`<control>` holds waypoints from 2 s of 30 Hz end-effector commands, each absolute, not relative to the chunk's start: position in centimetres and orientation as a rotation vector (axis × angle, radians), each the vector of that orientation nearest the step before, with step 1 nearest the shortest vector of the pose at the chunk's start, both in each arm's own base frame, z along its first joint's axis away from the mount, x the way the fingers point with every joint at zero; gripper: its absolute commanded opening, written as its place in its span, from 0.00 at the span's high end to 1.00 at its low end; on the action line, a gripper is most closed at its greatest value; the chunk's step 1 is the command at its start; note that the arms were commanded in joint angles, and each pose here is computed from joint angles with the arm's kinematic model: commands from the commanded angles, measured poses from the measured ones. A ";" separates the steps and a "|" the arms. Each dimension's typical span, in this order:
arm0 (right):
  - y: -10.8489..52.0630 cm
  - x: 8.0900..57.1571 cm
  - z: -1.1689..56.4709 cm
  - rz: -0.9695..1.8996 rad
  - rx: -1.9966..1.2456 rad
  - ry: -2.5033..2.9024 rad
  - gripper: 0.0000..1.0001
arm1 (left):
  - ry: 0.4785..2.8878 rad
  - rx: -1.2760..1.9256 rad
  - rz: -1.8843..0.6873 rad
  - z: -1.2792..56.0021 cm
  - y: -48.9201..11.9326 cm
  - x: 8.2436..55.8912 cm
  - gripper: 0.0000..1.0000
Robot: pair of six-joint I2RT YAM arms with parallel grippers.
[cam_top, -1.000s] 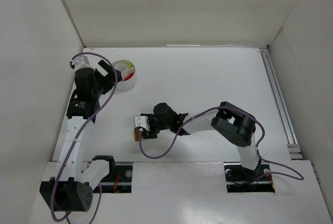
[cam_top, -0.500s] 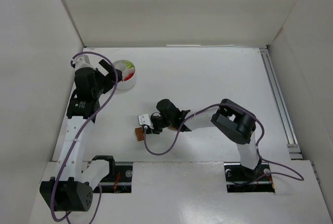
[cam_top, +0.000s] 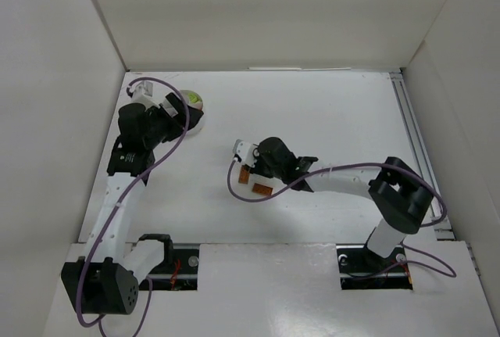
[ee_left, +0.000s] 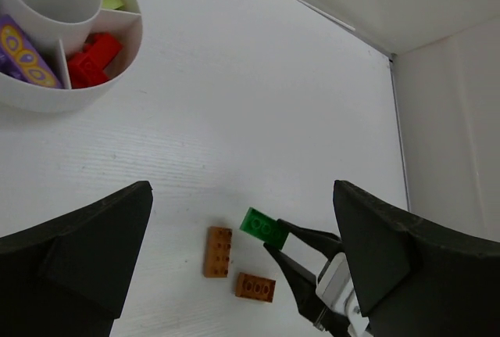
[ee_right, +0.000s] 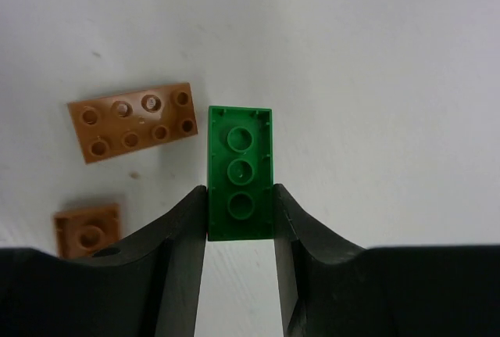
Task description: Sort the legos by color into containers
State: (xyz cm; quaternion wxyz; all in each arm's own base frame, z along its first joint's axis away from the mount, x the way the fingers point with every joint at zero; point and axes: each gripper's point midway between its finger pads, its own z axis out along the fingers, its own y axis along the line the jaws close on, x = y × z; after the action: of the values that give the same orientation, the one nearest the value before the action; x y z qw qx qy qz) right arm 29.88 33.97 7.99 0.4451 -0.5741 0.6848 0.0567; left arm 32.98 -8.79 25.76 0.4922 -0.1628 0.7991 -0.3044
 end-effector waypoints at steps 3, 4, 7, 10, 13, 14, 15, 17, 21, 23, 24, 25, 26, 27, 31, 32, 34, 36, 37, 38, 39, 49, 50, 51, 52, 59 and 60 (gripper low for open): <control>26.7 32.0 9.0 -0.174 -1.231 1.857 0.86 | 1.877 -0.231 -0.851 27.0 -11.3 33.3 0.00; 26.8 31.7 9.2 -0.150 -1.227 1.857 0.86 | 1.873 -0.175 -0.882 27.0 -12.3 33.0 0.00; 27.6 31.2 11.1 -0.016 -1.247 1.758 0.86 | 1.905 -0.037 -0.977 26.1 -15.3 32.2 0.00; 28.1 31.2 14.1 0.100 -1.243 1.634 0.86 | 1.923 0.150 -1.094 24.8 -18.7 30.8 0.00; 28.8 30.1 17.8 0.272 -1.270 1.416 0.86 | 1.881 0.345 -1.320 24.7 -21.8 28.2 0.02; 29.4 29.1 18.9 0.366 -1.293 1.342 0.86 | 1.861 0.422 -1.382 25.0 -22.6 27.1 0.03; 28.7 29.4 19.8 0.383 -1.276 1.313 0.84 | 1.831 0.444 -1.403 25.3 -22.9 27.1 0.03; 28.7 28.6 21.4 0.439 -1.274 1.218 0.84 | 1.832 0.483 -1.445 24.9 -24.0 26.6 0.04; 29.6 26.9 22.5 0.517 -1.319 1.127 0.83 | 1.821 0.593 -1.510 25.3 -26.7 25.6 0.08; 29.8 26.7 23.5 0.518 -1.318 1.076 0.83 | 1.821 0.614 -1.527 25.5 -27.4 25.9 0.10; 29.9 26.5 23.8 0.526 -1.321 1.060 0.83 | 1.828 0.611 -1.535 25.5 -27.8 25.9 0.11; 30.0 26.2 24.2 0.539 -1.318 1.050 0.83 | 1.819 0.624 -1.539 26.0 -28.2 26.0 0.13; 30.0 25.9 24.4 0.543 -1.316 1.028 0.83 | 1.840 0.615 -1.543 25.3 -28.4 26.3 0.14; 30.2 25.6 25.1 0.544 -1.312 1.003 0.83 | 1.836 0.617 -1.543 25.5 -28.5 26.6 0.16; 29.9 25.1 25.6 0.543 -1.286 1.003 0.83 | 1.839 0.639 -1.556 25.4 -29.4 26.1 0.29; 29.9 25.1 25.9 0.539 -1.280 0.991 0.83 | 1.839 0.639 -1.556 25.4 -29.4 26.1 0.30; 29.8 25.0 26.1 0.536 -1.276 0.981 0.83 | 1.830 0.644 -1.552 25.7 -29.6 25.9 0.39; 29.9 24.9 26.1 0.535 -1.275 0.982 0.83 | 1.835 0.646 -1.564 25.7 -29.8 25.6 0.47; 30.2 24.6 26.3 0.541 -1.277 0.968 0.82 | 1.835 0.646 -1.564 25.7 -29.8 25.6 0.52; 30.2 24.6 26.3 0.541 -1.277 0.968 0.82 | 1.826 0.650 -1.562 26.0 -29.8 25.4 0.62; 30.5 24.6 25.9 0.543 -1.281 0.976 0.82 | 1.832 0.641 -1.569 26.1 -29.8 25.4 0.68; 29.8 26.1 25.9 0.451 -1.222 1.055 0.55 | 1.826 0.557 -1.507 27.4 -29.2 25.9 1.00; 29.7 26.3 25.8 0.443 -1.216 1.061 0.43 | 1.847 0.540 -1.489 27.6 -29.1 26.2 1.00; 29.7 26.4 26.1 0.443 -1.207 1.073 0.01 | 1.852 0.535 -1.456 27.5 -29.0 26.6 1.00; 29.5 26.6 25.8 0.433 -1.205 1.090 0.00 | 1.869 0.490 -1.396 27.4 -28.8 27.7 1.00; 25.6 31.3 23.4 0.284 -1.041 1.378 0.00 | 2.014 0.029 -0.842 26.9 -19.5 37.3 1.00; 25.0 31.7 23.4 0.276 -1.017 1.404 0.00 | 2.034 -0.040 -0.770 27.6 -17.8 38.3 1.00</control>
State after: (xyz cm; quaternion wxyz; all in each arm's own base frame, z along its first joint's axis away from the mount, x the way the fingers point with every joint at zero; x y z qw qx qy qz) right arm 29.13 27.20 22.69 0.6364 -0.5022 0.5645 0.1552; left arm 33.97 -23.94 25.96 0.3986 0.0729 0.8018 -0.4392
